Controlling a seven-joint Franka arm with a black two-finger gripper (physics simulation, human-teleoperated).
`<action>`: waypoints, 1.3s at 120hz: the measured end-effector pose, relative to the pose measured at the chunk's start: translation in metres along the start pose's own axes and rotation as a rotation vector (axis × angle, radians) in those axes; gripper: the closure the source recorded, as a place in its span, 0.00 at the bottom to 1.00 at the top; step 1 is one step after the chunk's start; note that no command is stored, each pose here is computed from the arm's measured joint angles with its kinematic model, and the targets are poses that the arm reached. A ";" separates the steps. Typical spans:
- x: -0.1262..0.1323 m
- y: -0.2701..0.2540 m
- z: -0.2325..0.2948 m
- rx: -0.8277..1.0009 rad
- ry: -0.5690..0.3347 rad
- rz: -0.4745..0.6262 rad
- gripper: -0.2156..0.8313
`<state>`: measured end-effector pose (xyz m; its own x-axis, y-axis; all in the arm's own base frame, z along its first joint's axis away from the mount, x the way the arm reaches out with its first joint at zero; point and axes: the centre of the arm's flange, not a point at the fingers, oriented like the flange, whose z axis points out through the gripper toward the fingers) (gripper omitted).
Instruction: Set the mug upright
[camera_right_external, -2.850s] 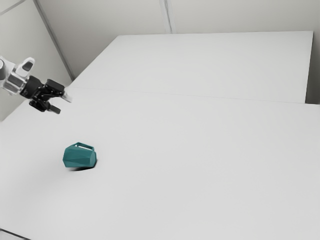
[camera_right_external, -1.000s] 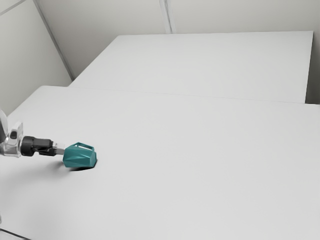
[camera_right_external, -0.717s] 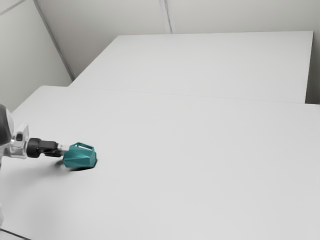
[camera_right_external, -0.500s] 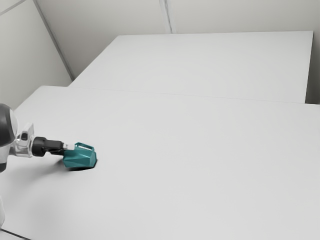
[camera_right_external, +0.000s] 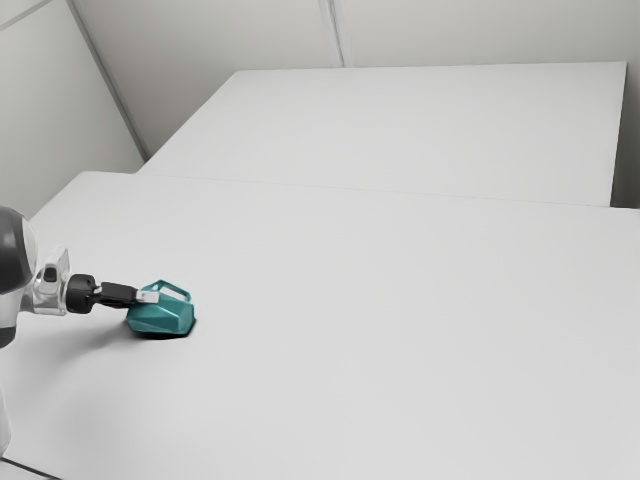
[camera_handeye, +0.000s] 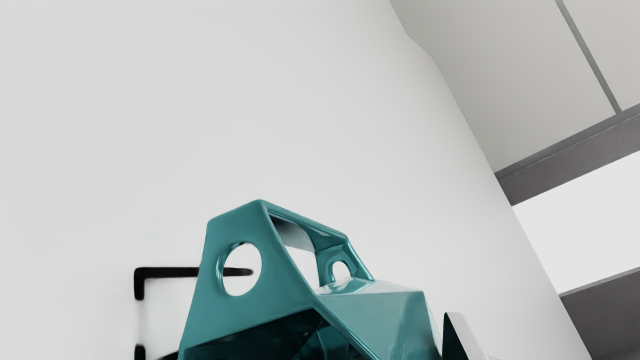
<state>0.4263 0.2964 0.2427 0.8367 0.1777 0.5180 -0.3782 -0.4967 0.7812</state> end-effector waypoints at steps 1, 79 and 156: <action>0.000 0.000 0.000 0.000 0.000 0.000 0.83; 0.026 0.031 0.006 -0.062 0.013 0.089 0.93; 0.181 0.136 0.032 0.257 -0.386 0.420 0.95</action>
<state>0.5394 0.2339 0.4316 0.7383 -0.3735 0.5617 -0.6388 -0.6544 0.4046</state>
